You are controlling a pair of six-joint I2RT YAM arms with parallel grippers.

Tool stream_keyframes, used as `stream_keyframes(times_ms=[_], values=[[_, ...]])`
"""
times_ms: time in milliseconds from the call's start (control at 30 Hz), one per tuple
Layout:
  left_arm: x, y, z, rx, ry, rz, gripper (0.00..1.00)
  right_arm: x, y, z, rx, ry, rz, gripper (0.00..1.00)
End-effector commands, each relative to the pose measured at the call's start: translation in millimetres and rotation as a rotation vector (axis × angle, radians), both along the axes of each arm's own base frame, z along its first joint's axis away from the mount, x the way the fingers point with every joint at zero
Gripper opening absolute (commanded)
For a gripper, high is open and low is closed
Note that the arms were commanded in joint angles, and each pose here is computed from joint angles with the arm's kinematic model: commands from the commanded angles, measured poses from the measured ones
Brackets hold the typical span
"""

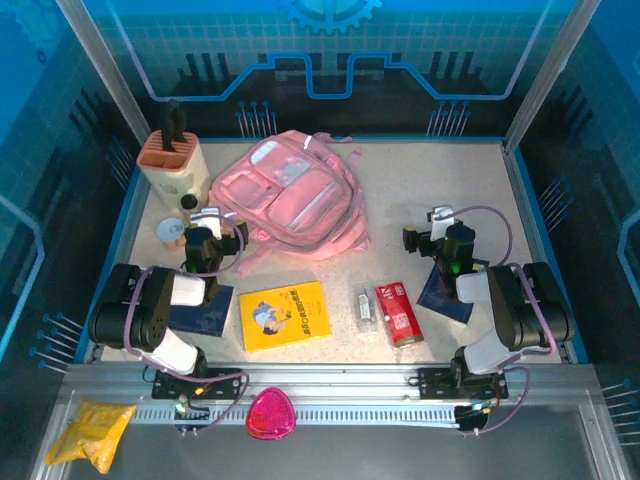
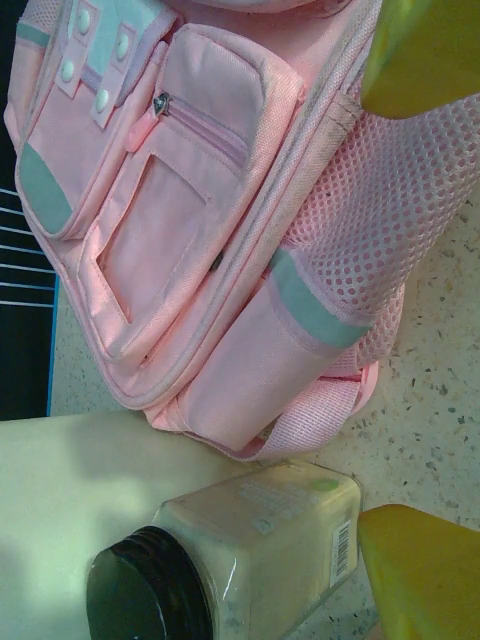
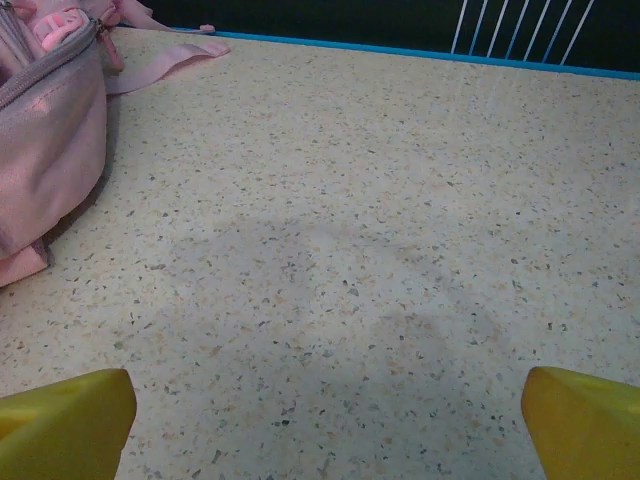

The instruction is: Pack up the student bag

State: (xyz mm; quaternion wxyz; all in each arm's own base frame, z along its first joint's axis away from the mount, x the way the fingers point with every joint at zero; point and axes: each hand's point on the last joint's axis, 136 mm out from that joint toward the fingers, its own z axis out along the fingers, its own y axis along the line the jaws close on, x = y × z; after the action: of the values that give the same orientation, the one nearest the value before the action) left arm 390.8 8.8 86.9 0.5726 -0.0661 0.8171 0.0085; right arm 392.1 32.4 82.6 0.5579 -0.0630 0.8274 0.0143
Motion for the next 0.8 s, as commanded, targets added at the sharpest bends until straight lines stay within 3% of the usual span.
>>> stream_keyframes(times_ms=[0,167,767], values=[[5.9,-0.8,8.8,-0.004,-0.034,-0.016,0.99,7.8,-2.3,16.0,-0.006,-0.052,0.000,1.00],[7.8,-9.6,9.2,-0.005,-0.027,-0.069,0.99,7.6,1.1,15.6,-0.006,-0.049,0.021,1.00],[7.7,-9.9,9.3,-0.005,-0.028,-0.071,0.99,7.4,1.4,15.5,-0.007,-0.049,0.022,1.00]])
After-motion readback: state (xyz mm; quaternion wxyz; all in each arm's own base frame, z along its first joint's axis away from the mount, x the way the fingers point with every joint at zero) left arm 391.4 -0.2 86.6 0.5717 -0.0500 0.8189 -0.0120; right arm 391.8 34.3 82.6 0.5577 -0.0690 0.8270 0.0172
